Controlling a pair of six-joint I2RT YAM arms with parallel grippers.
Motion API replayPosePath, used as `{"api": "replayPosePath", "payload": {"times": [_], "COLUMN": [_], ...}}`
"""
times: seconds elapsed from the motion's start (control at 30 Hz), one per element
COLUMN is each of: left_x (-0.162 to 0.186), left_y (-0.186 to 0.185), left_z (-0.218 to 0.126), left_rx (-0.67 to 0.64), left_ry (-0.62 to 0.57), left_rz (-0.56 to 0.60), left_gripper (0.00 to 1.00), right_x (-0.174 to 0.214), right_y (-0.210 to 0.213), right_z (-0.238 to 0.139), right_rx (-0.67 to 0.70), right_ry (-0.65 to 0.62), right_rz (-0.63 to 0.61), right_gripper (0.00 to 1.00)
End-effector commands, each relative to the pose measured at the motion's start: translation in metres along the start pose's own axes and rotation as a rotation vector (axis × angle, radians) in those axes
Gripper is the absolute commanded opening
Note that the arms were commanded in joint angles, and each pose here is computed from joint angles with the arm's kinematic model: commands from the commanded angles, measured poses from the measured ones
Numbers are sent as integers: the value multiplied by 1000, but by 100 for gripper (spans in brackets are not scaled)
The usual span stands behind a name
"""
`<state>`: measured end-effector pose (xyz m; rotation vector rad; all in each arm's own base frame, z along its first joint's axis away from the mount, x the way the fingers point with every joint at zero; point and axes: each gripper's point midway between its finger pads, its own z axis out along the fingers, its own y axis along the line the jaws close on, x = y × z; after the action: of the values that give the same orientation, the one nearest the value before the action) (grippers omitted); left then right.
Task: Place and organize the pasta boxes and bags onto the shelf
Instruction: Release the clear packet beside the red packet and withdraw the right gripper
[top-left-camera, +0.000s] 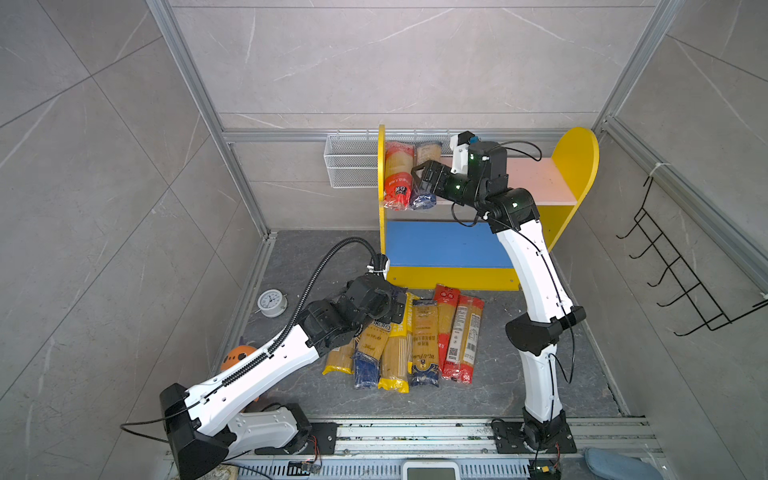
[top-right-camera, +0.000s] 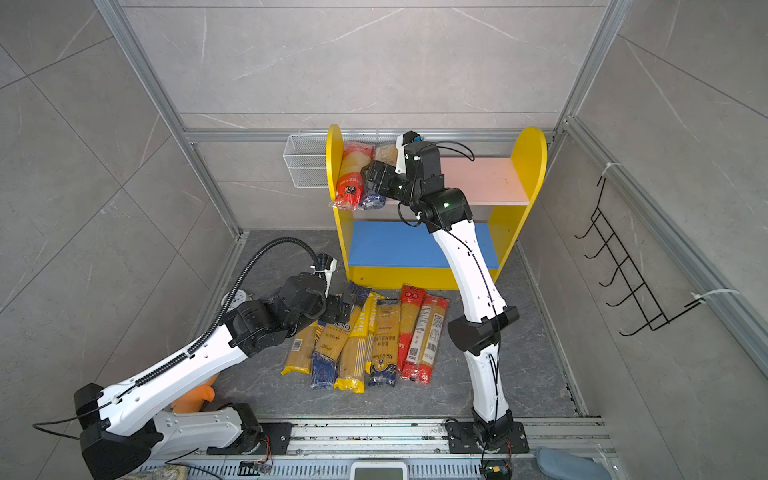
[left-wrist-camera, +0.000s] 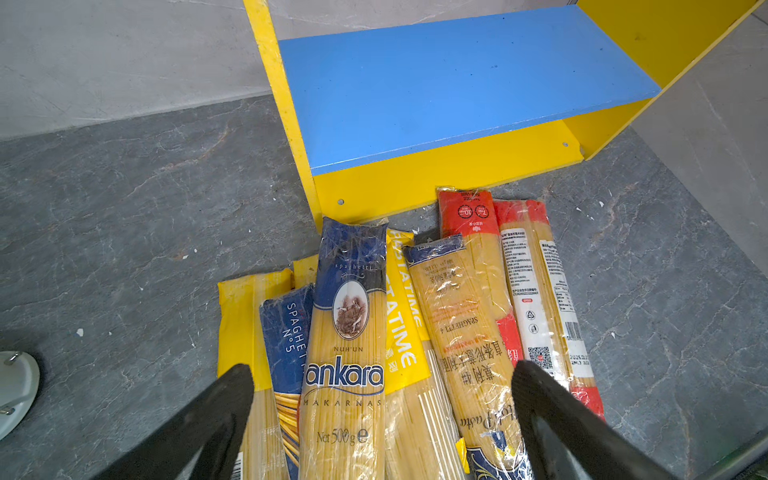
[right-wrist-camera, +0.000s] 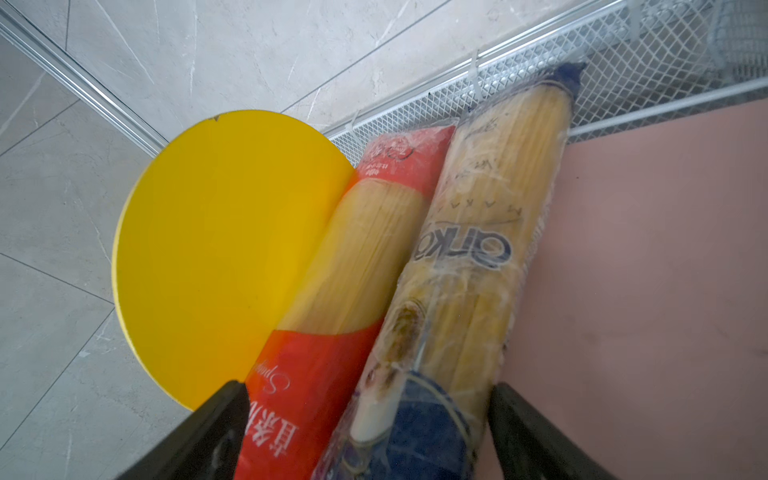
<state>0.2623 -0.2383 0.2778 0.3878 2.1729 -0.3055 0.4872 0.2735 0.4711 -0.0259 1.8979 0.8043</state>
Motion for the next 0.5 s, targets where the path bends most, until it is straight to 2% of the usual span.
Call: {"api": "replayPosePath", "payload": {"times": [0.0,0.27,0.47], "left_x": [-18,-15,-5], "left_y": [4,8,14], "left_z": [-17,-25,-34], "left_rx": [-3,4,18], "left_ry": [-64,-74,-79], "left_rz": [6,-13,-61], "left_gripper": [100,100,100], "right_x": [-20,-32,-13], "right_y": [12,13,4], "right_z": [-13,-51,-78], "right_rx": [-31,17,66], "right_ry": [-68,-94,-33], "right_rz": [-27,-71,-89], "right_gripper": [94,94,94]}}
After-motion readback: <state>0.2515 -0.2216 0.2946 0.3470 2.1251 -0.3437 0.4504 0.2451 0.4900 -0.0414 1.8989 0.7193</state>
